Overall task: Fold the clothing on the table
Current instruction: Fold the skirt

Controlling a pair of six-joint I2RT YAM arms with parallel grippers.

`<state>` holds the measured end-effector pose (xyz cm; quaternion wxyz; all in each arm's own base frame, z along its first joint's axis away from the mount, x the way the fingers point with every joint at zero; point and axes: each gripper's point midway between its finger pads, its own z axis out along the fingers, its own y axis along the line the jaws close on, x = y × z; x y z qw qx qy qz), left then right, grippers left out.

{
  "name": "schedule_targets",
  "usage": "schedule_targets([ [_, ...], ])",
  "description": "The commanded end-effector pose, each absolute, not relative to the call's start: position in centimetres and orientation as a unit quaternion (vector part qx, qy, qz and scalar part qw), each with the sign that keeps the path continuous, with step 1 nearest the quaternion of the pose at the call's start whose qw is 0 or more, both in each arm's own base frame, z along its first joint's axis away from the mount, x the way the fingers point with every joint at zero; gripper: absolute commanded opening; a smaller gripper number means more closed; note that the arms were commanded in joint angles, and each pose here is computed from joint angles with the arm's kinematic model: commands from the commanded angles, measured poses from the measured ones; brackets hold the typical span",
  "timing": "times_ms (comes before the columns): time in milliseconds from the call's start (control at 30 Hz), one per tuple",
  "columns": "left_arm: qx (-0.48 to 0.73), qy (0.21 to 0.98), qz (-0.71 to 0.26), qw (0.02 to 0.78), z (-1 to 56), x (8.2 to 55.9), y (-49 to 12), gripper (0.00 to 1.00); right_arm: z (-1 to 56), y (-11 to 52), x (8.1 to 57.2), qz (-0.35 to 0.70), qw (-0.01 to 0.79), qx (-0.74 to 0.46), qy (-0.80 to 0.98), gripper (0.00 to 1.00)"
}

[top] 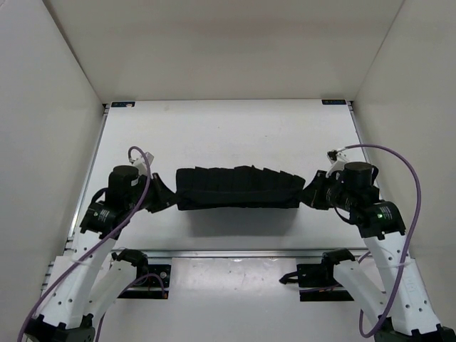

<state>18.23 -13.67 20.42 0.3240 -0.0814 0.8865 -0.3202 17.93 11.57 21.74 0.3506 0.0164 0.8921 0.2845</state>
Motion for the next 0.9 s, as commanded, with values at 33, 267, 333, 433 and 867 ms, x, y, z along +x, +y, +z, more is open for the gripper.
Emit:
schedule_targets([
  [33,-0.115,0.906,-0.233,0.334,16.7,22.0,-10.8,0.0,18.4,7.6,21.0,0.187,0.355,0.049,0.915,0.0],
  [267,-0.116,0.911,-0.241,0.315,14.2,28.4,-12.7,0.0,13.9,6.7,25.9,0.181,0.324,0.087,0.924,0.0],
  [333,-0.12,0.913,-0.238,0.31,13.8,30.0,-12.8,0.01,13.7,6.6,27.2,0.178,0.326,0.091,0.924,0.0],
  [433,-0.128,0.913,-0.238,0.305,13.2,32.3,-12.8,0.06,12.6,6.7,30.0,0.174,0.314,0.094,0.928,0.0],
  [867,-0.122,0.899,-0.268,0.324,14.0,35.4,-13.3,0.61,13.6,8.1,36.6,0.206,0.346,0.07,0.913,0.43],
])
